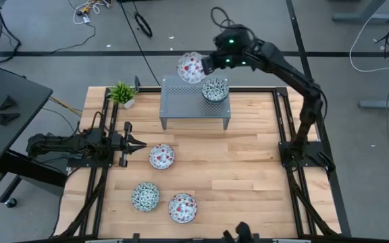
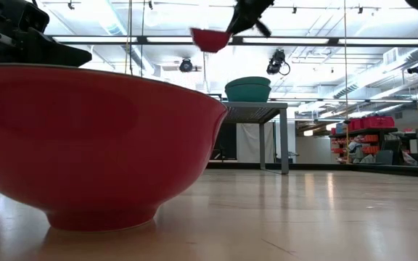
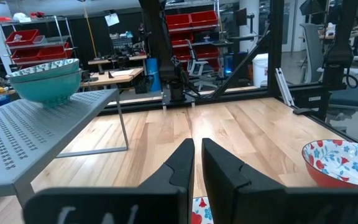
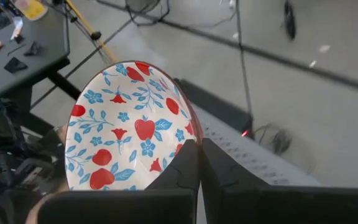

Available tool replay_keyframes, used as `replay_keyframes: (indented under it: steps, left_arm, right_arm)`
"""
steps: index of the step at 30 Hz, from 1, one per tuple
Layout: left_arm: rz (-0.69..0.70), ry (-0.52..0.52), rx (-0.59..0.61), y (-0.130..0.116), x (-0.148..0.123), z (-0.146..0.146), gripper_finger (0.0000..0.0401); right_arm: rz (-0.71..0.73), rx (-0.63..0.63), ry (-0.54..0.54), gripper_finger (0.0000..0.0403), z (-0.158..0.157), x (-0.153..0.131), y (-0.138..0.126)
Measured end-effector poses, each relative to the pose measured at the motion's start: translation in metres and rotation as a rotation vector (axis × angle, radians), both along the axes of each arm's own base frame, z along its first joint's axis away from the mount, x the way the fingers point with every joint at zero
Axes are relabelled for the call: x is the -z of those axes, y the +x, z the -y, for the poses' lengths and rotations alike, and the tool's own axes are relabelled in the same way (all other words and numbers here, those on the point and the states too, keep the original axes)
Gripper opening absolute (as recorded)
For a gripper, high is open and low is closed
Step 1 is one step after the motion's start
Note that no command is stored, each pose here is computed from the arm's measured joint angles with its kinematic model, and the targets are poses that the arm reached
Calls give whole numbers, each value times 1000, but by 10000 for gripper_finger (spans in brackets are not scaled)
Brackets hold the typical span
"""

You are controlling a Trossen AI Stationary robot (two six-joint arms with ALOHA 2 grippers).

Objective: Pick & Place Mini bowls
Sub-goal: Put the right red and white patterned bowl on the shelf

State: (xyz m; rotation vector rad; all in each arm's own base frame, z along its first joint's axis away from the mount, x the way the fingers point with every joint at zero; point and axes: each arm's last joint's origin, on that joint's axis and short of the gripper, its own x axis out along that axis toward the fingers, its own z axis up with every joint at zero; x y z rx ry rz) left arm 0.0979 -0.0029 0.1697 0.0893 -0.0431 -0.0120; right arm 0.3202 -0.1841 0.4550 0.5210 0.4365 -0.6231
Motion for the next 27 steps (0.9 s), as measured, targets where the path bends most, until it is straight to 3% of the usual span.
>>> replay_keyframes:
  steps: [13,27]
  left_arm:
    - [0,0,0,0,0,0,37]
    - [0,6,0,0,0,0,37]
  right_arm:
    - [44,-11,-240,0,-28,-52,-53]
    - [-15,-105,-480,0,-40,-64,-57]
